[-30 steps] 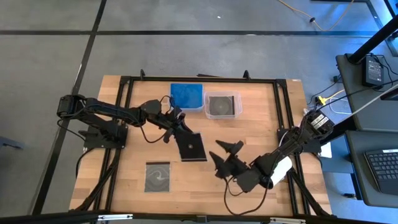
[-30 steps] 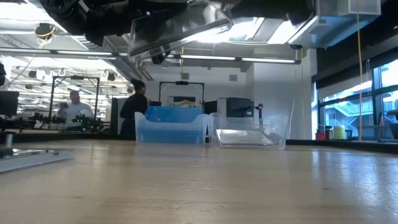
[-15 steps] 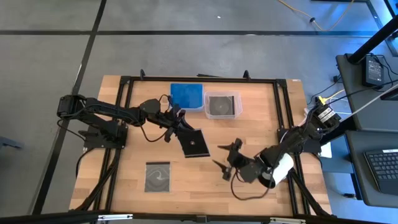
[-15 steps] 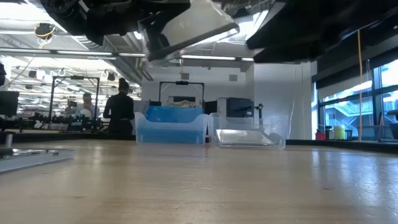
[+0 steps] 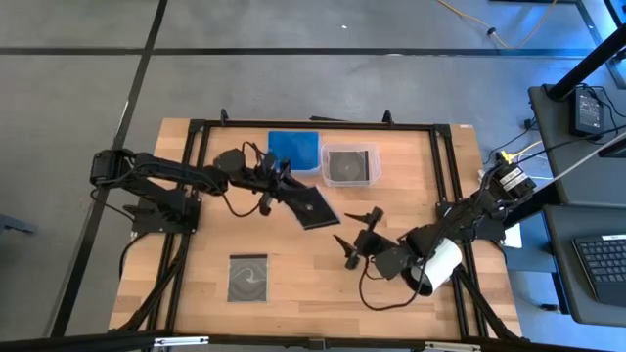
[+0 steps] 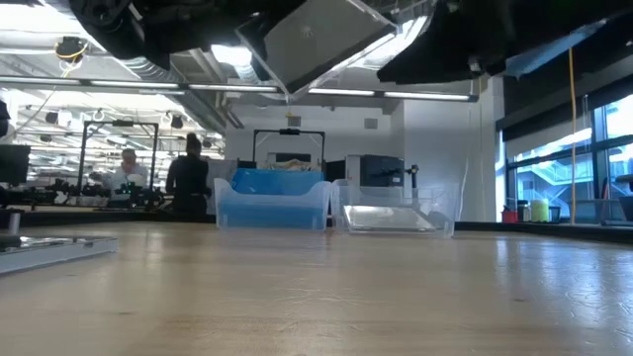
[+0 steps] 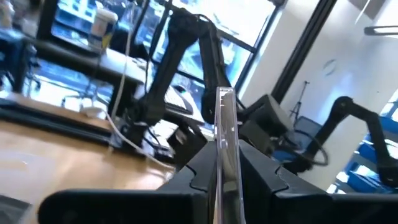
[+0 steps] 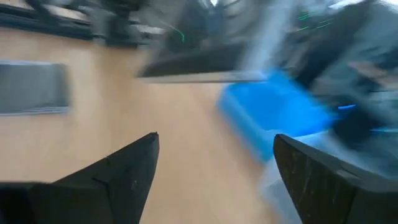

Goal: Pick & place jewel cases by type
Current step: Put the right black CD case into the transparent bin

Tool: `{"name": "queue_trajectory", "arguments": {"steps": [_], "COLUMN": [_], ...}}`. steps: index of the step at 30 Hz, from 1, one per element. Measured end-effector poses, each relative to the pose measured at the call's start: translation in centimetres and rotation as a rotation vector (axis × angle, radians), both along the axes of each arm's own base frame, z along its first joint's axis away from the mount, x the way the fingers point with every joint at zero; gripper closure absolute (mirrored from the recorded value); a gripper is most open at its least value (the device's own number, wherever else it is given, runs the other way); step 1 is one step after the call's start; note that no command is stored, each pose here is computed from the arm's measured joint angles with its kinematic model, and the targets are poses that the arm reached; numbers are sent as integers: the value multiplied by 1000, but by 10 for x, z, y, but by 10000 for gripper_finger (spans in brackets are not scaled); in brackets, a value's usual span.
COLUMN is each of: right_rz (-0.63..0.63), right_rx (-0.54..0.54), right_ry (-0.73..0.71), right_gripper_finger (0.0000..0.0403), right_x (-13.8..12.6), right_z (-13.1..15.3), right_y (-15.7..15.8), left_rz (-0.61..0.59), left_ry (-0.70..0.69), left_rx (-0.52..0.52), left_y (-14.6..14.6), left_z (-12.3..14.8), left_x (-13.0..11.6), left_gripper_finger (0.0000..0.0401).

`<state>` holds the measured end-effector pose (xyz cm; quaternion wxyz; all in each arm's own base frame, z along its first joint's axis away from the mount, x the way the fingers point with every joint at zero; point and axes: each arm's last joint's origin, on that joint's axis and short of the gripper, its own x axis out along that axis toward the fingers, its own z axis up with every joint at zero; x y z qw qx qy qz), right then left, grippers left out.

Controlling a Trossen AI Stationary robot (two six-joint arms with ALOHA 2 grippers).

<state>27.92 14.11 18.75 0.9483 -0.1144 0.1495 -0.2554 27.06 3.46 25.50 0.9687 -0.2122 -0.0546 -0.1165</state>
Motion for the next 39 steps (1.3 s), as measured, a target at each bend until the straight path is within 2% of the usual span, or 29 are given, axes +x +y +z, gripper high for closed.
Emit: {"name": "queue_trajectory", "arguments": {"steps": [4,10,12,15,19,21,26,32,39], "right_rz": [167,218,261,336,352,361,350,365,393], "right_rx": [186,258,266,254,220,224,251,133,164], "right_ry": [3,7,-39,-195,-399,-448,-486,-432,-448], "right_gripper_finger": [90,108,116,128,138,139,137,136,140], "right_x": [12,22,18,0,-30,-35,-23,-4,-3], "right_z": [7,2,0,2,-3,-6,-1,6,8], "right_y": [-16,-47,-55,-69,-86,-91,-96,-92,-90], "left_rz": [32,38,32,36,44,46,51,60,60], "left_ry": [-29,-128,-153,-160,-179,-197,-218,-221,-221], "left_rx": [53,143,152,172,205,211,226,233,234], "left_y": [5,5,4,4,4,4,4,4,4], "left_z": [2,10,12,12,13,15,17,17,17], "left_x": [-1,-3,-4,-4,-4,-4,-5,-5,-5], "left_gripper_finger": [359,362,357,356,363,364,355,364,355]}}
